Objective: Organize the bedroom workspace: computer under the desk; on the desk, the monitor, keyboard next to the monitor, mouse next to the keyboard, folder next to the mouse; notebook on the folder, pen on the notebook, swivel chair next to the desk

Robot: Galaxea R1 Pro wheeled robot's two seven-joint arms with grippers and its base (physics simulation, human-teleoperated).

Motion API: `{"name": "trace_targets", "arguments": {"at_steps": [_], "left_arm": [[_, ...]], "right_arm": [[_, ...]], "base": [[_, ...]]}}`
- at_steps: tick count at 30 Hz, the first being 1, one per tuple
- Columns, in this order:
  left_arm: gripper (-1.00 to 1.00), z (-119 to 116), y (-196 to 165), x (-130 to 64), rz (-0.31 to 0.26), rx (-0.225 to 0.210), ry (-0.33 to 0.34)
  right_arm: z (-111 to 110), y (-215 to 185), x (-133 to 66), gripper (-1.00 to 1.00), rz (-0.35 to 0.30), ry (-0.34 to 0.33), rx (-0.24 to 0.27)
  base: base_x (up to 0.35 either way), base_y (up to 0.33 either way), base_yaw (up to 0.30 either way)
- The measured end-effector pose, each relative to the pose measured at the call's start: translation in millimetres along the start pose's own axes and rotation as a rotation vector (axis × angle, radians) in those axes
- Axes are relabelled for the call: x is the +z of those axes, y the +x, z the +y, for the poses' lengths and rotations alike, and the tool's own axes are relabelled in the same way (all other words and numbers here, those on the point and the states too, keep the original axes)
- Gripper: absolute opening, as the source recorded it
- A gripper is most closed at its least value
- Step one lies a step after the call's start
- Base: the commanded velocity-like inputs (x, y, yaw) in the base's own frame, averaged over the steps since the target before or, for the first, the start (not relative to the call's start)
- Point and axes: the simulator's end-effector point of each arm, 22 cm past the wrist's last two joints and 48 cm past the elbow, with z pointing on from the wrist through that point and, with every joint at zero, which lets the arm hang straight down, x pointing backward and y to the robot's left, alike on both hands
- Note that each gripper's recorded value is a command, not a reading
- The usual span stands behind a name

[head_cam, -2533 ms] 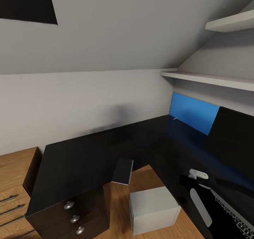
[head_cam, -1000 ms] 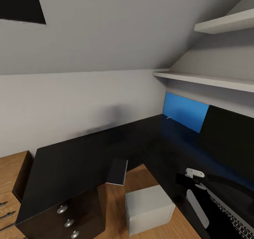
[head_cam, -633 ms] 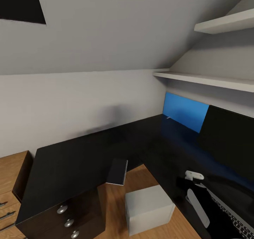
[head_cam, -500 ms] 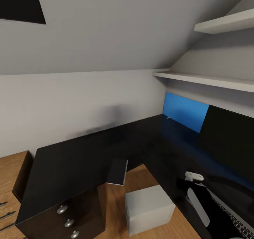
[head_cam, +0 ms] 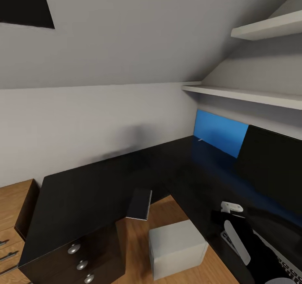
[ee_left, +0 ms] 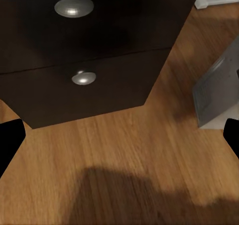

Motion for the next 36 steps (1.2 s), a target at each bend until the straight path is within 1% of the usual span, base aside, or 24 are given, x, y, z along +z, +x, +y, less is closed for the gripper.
{"name": "trace_targets", "arguments": {"at_steps": [4, 10, 14, 22, 26, 32, 36], "left_arm": [[1.0, -0.2, -0.5, 0.1, -0.001, 0.0, 0.001], [1.0, -0.7, -0.4, -0.2, -0.002, 0.0, 0.003], [1.0, -0.7, -0.5, 0.1, -0.002, 0.0, 0.003], [1.0, -0.5, 0.0, 0.0, 0.0, 0.0, 0.002], [1.0, -0.2, 0.1, 0.0, 0.0, 0.0, 0.001], [1.0, -0.3, -0.2, 0.2, 0.0, 0.0, 0.001], [1.0, -1.0, -0.4, 0.1, -0.002, -0.002, 0.002]], "right_arm": [[0.2, 0.0, -0.2, -1.0, -0.001, -0.001, 0.0], [0.2, -0.9, -0.4, -1.0, -0.003, -0.002, 0.001], [0.2, -1.2, 0.0, -1.0, -0.005, -0.001, 0.001], [-0.2, -7.3, 1.3, -1.0, -0.041, 0.001, 0.012], [-2.2, -1.2, 4.1, -1.0, -0.028, 0.006, 0.012], [-6.0, 10.4, 8.7, -1.0, -0.003, 0.015, 0.011], [-6.9, 11.6, 9.3, -1.0, 0.001, 0.017, 0.012]], "base": [[0.068, 0.0, 0.0], [0.249, 0.0, 0.0], [0.107, 0.0, 0.0], [0.014, 0.0, 0.0], [-0.005, 0.0, 0.0], [-0.138, 0.0, 0.0], [-0.018, 0.0, 0.0]]}}
